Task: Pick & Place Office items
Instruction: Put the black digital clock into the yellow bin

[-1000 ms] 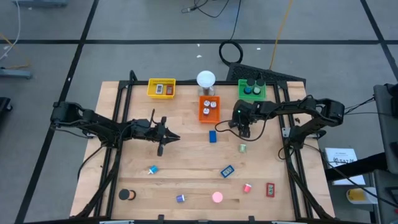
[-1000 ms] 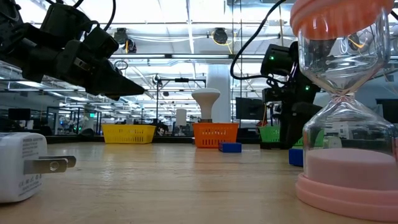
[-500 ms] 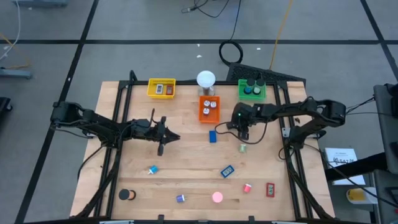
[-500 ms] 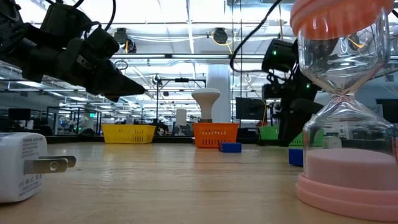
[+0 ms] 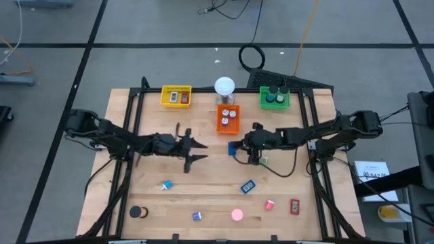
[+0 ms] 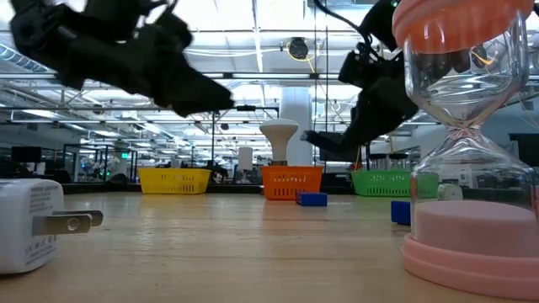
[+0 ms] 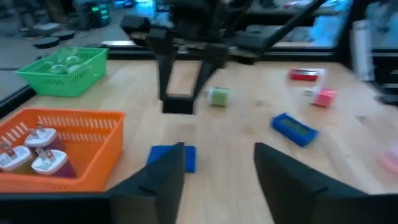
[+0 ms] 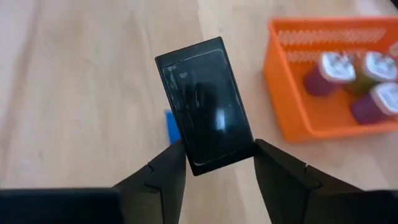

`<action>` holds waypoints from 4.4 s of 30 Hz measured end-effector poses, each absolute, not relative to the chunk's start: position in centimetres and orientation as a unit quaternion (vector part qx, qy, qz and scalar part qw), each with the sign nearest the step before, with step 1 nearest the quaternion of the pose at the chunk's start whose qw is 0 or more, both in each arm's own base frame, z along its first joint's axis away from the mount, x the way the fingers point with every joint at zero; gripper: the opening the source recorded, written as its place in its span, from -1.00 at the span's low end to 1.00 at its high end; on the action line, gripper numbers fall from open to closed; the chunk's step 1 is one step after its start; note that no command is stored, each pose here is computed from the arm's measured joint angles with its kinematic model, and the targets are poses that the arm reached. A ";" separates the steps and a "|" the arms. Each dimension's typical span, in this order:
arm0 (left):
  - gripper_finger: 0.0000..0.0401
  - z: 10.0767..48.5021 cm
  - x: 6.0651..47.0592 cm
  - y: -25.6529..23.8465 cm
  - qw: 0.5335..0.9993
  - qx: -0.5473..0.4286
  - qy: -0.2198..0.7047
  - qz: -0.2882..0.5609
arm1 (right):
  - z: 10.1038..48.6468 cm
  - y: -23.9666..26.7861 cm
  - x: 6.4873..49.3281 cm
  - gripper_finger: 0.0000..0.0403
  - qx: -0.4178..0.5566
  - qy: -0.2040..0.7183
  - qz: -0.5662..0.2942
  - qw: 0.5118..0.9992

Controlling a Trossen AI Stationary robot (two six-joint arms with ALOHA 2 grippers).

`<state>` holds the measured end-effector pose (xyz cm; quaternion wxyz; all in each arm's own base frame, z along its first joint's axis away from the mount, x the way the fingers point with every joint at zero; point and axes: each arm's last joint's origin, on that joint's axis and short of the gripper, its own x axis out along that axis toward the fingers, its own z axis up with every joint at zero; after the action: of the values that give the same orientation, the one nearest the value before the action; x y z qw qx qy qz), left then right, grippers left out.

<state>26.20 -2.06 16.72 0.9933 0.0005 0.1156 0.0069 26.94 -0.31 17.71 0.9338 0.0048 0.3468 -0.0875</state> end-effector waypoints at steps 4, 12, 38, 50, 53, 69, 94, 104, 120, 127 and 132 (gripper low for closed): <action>0.28 16.7 29.0 -2.4 0.989 0.009 0.145 0.034 | 18.0 0.4 27.5 -0.22 0.005 0.316 -0.086 0.945; 0.61 17.0 33.1 -2.7 0.985 0.035 0.164 0.046 | 18.0 0.8 27.7 -0.21 0.004 0.304 -0.078 0.949; 0.03 17.7 34.6 -1.7 0.987 0.003 0.153 0.041 | 18.8 1.5 28.3 -0.20 0.002 0.258 -0.037 0.965; -0.20 18.1 34.6 -1.7 0.989 0.017 0.142 0.025 | 18.9 1.5 28.3 -0.11 -0.003 0.256 -0.035 0.966; -0.20 19.0 34.2 -1.5 0.990 0.022 0.137 0.035 | 19.0 1.5 28.4 0.00 -0.012 0.248 -0.039 0.968; -0.20 24.3 25.6 2.0 0.932 0.015 0.317 0.175 | 19.0 1.2 28.3 0.22 -0.034 0.250 -0.084 0.964; -0.20 27.8 20.4 23.6 0.686 -0.297 0.555 0.364 | 19.2 1.2 28.5 -0.58 -0.056 0.237 -0.076 0.967; -0.20 24.4 21.3 28.9 0.649 -0.374 0.565 0.347 | 19.3 1.3 28.5 -0.58 -0.060 0.235 -0.074 0.967; -0.20 20.7 20.5 31.2 0.604 -0.424 0.580 0.345 | 19.4 1.3 28.5 -0.58 -0.068 0.232 -0.072 0.968; -0.20 20.7 20.5 31.2 0.604 -0.443 0.570 0.336 | 19.4 1.3 28.5 -0.58 -0.068 0.232 -0.072 0.968; -0.20 20.7 20.4 30.8 0.591 -0.461 0.576 0.325 | 19.4 1.3 28.5 -0.58 -0.068 0.232 -0.071 0.968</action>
<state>20.39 30.83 20.71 0.5914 -0.4608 0.5765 0.3250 28.52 1.26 19.35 0.9678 -0.0678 0.2318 -0.0715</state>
